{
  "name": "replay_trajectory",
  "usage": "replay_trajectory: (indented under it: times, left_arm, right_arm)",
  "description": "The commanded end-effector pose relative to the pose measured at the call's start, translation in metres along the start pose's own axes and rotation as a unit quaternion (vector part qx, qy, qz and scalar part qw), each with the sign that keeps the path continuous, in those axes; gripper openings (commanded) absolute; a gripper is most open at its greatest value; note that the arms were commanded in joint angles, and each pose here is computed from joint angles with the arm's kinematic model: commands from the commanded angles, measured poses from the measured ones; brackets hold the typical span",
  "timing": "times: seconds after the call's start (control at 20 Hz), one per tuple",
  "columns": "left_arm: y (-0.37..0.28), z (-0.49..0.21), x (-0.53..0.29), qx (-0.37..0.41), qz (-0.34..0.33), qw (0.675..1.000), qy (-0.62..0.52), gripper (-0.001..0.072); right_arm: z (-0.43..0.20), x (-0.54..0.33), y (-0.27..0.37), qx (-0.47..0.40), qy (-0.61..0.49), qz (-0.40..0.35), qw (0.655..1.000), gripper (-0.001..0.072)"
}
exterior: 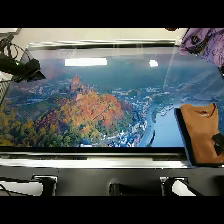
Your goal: Fold the clothes and pants, and hang the long-sleeved shirts on hangers.
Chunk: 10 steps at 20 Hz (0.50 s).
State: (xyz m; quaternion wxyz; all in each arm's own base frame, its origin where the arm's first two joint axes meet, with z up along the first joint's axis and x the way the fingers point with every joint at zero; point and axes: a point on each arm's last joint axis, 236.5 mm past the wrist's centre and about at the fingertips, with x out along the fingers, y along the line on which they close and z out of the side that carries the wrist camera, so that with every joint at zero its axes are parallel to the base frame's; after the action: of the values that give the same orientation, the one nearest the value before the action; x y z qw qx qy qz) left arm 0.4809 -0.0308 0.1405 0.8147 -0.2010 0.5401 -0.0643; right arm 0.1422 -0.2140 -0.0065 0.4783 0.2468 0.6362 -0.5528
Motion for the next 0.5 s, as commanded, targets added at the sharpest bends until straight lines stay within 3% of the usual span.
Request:
replay_trajectory:
  times: [0.0,0.1,0.25,0.35,0.45]
  left_arm:
    - [0.000,0.000,0.000,0.000,0.000,1.000,0.000,0.0015]
    - [0.000,0.000,0.000,0.000,0.000,1.000,0.000,0.0015]
    - [0.000,0.000,0.000,0.001,0.000,1.000,0.000,0.0015]
    - [0.002,0.001,-0.001,0.013,0.004,1.000,-0.002,0.0015]
    - [0.005,0.001,-0.004,0.033,0.014,0.999,-0.004,0.0014]
  right_arm:
    - [-0.002,0.000,-0.002,-0.033,0.005,-0.004,0.999,0.0428]
    - [0.002,-0.003,0.006,-0.047,-0.005,0.016,0.999,0.0408]
    - [0.014,-0.040,0.072,-0.109,-0.056,0.183,0.975,0.0172]
    - [0.015,-0.093,0.123,-0.141,-0.109,0.331,0.927,0.0033]
    - [0.005,-0.147,0.156,-0.185,-0.158,0.436,0.867,0.0035]
